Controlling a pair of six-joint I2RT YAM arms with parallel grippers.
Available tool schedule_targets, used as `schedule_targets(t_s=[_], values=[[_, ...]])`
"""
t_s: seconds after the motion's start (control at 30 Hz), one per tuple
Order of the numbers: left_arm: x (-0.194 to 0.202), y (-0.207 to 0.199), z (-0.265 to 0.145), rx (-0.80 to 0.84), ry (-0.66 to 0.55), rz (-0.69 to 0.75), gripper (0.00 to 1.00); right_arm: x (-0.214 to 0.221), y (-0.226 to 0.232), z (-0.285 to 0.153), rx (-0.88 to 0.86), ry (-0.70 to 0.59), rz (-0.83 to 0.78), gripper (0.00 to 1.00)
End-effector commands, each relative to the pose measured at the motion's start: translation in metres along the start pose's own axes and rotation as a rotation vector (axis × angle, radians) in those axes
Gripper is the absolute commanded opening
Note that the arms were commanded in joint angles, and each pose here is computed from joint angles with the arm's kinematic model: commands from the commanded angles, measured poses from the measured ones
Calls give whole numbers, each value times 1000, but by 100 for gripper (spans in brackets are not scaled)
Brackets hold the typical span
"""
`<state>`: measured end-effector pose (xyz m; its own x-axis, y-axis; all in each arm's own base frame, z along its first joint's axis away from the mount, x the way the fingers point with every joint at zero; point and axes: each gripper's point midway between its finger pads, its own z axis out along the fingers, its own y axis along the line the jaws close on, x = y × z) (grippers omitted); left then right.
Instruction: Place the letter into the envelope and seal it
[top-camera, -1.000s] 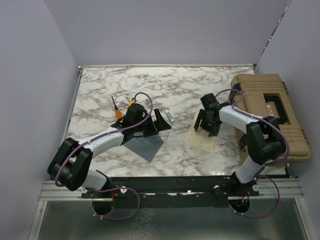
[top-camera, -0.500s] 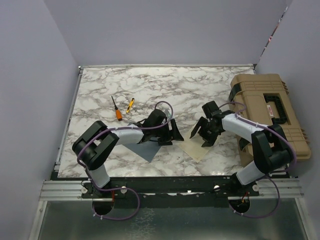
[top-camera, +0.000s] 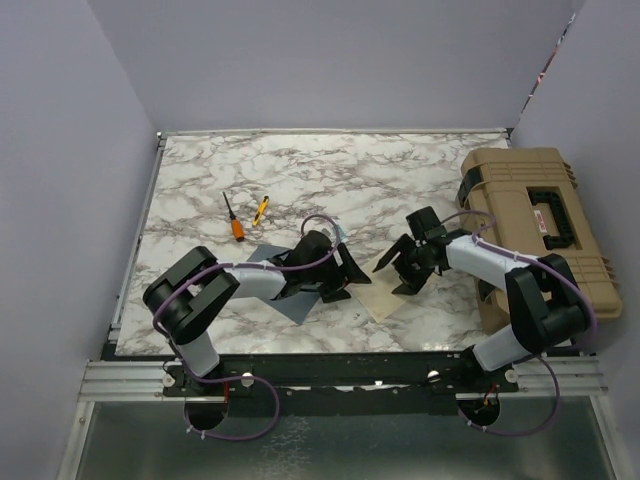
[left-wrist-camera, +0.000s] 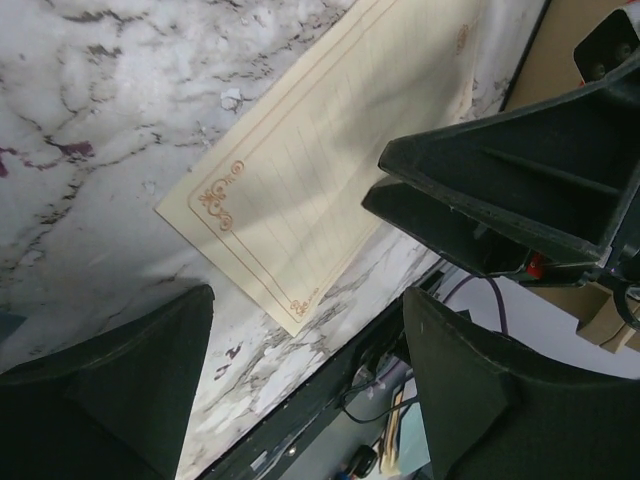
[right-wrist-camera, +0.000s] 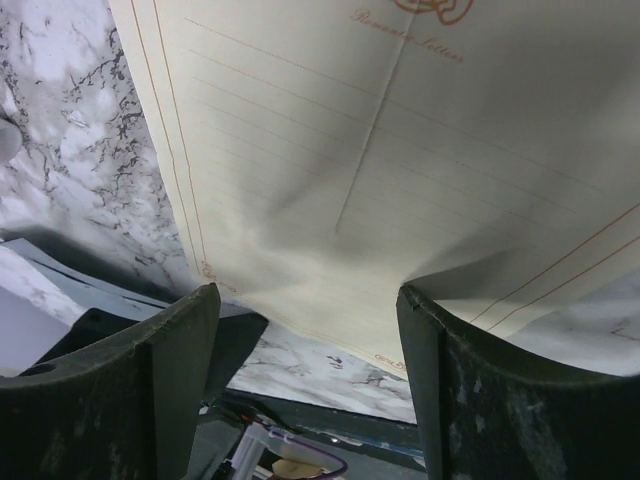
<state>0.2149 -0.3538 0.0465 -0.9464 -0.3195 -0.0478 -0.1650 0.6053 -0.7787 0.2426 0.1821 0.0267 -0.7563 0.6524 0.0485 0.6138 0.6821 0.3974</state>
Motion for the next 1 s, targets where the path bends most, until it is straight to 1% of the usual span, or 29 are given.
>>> schedule_targets(t_s=[0.0,0.1,0.3,0.47,0.57,0.7,0.8,0.87,0.97], values=[[15,50,7,-140,-29,-58,79,10,7,4,-42,52,63,75],[12,42,2,-82,-68,-80,79,16,15,3,-71,91,82,75],[3,30,-9,-15,-139,-84,81,22,31,5,-129,156,124,75],[2,29,-10,29,-156,-122,82,19,36,3,-134,151,120,74],[4,32,-8,32,-148,-138,81,3,41,-13,-85,54,38,74],[5,37,-8,23,-148,-137,81,-37,44,-45,0,-167,-86,74],[5,38,-6,22,-144,-137,81,-63,33,-58,109,-298,-169,75],[5,37,-5,23,-141,-139,81,-74,23,-58,182,-336,-232,75],[6,38,-3,19,-137,-143,81,-82,8,-49,289,-327,-294,76]])
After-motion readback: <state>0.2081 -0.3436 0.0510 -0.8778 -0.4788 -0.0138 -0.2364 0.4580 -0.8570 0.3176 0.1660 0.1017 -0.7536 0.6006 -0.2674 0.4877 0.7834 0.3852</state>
